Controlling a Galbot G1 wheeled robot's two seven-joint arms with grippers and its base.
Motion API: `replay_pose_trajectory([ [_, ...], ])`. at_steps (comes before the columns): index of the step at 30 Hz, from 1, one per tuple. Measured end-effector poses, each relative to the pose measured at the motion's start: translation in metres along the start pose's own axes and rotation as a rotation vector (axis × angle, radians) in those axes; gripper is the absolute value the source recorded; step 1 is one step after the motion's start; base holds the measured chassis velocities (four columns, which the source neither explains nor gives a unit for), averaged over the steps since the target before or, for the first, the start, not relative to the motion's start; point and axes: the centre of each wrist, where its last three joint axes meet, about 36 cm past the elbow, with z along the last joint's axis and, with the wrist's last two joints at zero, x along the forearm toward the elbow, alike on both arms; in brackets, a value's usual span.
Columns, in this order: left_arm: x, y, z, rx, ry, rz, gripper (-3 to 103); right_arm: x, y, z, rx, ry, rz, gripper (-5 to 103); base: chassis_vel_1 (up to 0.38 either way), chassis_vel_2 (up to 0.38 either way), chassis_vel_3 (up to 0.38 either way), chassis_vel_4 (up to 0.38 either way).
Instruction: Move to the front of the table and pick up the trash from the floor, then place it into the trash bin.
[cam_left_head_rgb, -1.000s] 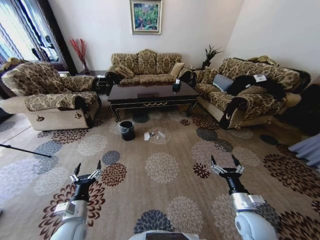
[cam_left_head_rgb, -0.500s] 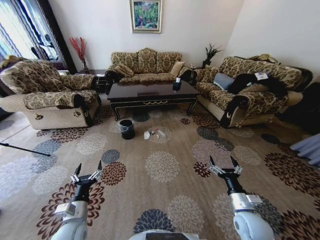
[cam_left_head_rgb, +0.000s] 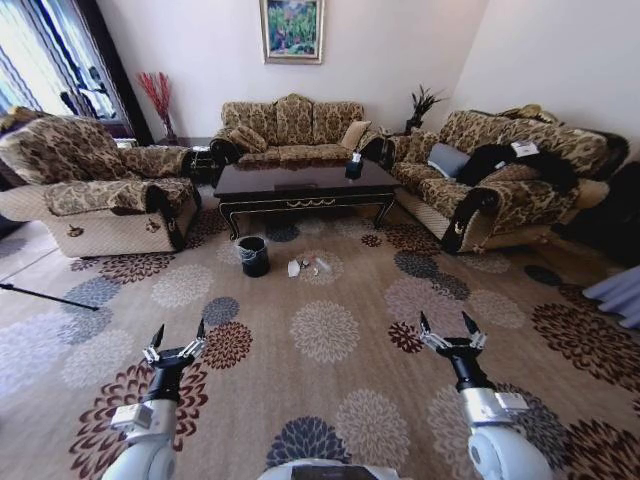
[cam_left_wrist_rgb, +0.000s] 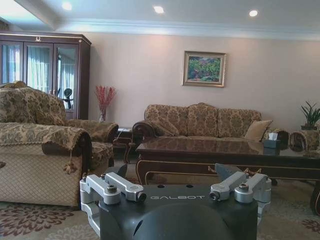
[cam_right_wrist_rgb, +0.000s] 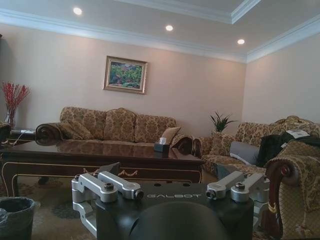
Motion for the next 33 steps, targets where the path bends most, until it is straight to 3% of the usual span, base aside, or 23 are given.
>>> replay_pose_trajectory([
  [33,0.0029,0.0032,0.0017,0.003,0.014,-0.009,100,0.0019,0.0003,-0.0002,0.0,0.004,0.001,100,0.0,0.0,0.0,0.0],
])
